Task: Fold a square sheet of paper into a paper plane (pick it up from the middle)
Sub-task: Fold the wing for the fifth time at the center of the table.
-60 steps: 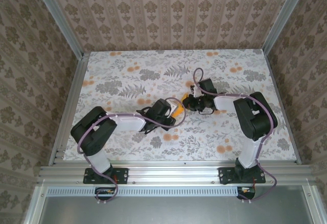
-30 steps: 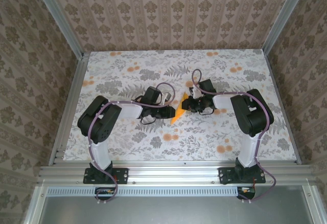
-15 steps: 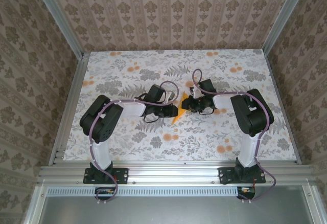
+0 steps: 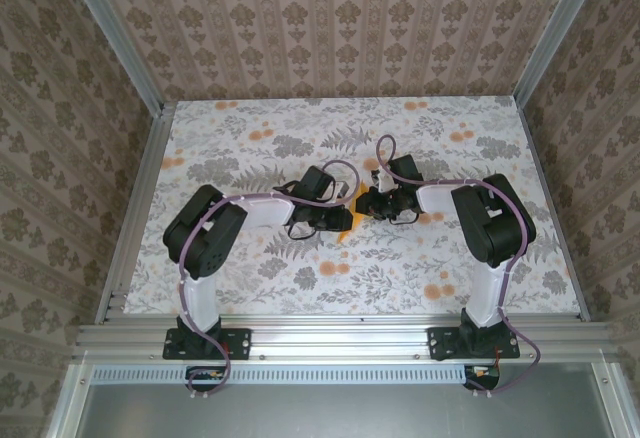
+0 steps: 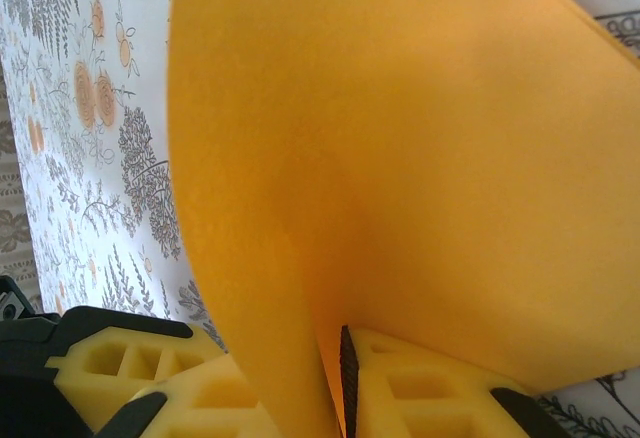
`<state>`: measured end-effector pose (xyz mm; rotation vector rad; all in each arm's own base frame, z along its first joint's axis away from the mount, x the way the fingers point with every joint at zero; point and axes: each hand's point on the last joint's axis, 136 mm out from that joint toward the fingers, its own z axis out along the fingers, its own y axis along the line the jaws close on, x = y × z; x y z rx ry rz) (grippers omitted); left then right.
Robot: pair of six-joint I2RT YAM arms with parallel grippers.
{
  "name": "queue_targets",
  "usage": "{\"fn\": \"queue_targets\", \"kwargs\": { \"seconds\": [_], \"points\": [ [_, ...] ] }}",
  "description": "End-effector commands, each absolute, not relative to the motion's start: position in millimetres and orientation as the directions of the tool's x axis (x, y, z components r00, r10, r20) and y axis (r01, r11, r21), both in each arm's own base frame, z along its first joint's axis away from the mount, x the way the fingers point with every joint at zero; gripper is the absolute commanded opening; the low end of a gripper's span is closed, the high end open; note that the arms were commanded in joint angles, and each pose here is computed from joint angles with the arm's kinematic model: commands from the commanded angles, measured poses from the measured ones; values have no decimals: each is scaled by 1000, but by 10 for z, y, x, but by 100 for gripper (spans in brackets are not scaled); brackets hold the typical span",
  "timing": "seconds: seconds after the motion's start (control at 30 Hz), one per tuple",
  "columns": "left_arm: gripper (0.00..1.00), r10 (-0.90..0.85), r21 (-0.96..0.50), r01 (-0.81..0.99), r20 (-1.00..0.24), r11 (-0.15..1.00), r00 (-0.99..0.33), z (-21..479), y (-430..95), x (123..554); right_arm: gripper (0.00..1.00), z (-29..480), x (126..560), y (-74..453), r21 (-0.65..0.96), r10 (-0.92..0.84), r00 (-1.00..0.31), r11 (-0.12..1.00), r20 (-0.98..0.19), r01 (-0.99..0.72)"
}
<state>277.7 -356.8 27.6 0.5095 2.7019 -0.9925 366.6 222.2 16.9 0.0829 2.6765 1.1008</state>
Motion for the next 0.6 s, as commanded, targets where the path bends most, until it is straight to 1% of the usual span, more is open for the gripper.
{"fn": "queue_targets", "kwargs": {
  "seconds": [0.0, 0.13, 0.3, 0.57],
  "points": [
    [23, 256, -519, 384, -303, 764, -918, 150, -3452, 2789, 20, -276, 3582, 1868, 549, 187, -969, 833, -164, 68],
    [26, 229, -542, 391, -343, 744, -911, 286, -3468, 2800, 21, -222, 3579, 1953, 591, 174, -972, 805, -159, 48],
    [31, 184, -553, 406, -413, 728, -892, 530, -3438, 2835, 19, -159, 3609, 2015, 623, 184, -971, 781, -151, 51],
    [41, 180, -536, 430, -456, 727, -872, 535, -3375, 2780, 19, -137, 3618, 2061, 658, 231, -967, 746, -105, 107]
  ]
}}
